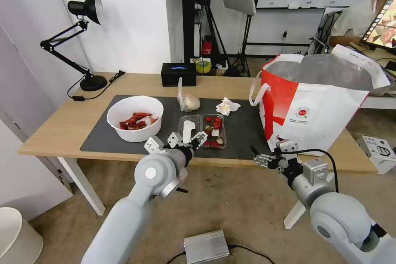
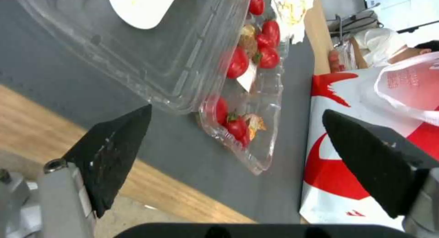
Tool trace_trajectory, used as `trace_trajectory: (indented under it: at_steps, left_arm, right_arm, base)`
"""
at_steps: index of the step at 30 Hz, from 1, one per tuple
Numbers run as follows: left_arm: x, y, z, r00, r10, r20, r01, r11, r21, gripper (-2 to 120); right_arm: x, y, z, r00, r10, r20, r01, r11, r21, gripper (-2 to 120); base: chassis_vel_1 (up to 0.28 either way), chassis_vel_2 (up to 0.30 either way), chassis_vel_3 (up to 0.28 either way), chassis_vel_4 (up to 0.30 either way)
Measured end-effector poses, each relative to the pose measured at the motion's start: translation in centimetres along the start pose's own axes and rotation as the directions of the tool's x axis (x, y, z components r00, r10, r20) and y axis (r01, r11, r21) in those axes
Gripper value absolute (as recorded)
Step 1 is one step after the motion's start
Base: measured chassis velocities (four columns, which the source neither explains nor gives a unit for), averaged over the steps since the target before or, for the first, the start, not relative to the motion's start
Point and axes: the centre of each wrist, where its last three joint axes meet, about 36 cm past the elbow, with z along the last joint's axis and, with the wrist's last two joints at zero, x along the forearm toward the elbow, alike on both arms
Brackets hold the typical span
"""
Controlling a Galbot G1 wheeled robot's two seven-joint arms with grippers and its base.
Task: Pick up the trash from the table and place it into the takeout bag.
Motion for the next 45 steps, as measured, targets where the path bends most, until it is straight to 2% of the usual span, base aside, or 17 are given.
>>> trace_trajectory:
  at_steps: [19, 45]
  left_arm:
    - [-0.9, 0.3, 0.0, 0.999, -0.044, 0.000, 0.044, 0.999, -0.010, 100]
    - [-1.6, 0.2, -0.3, 0.998, -0.060, 0.025, 0.060, 0.998, -0.001, 100]
  right_arm:
    - [0.0, 0.0, 0.1, 1.000, 0.007, 0.003, -0.007, 1.000, -0.006, 100]
    - [-0.1, 0.2, 0.4, 1.000, 0.010, 0.003, -0.010, 1.000, -0.012, 100]
  base:
    - [0.000, 0.000, 0.000, 0.000]
    - [0.000, 0.000, 0.000, 0.000]
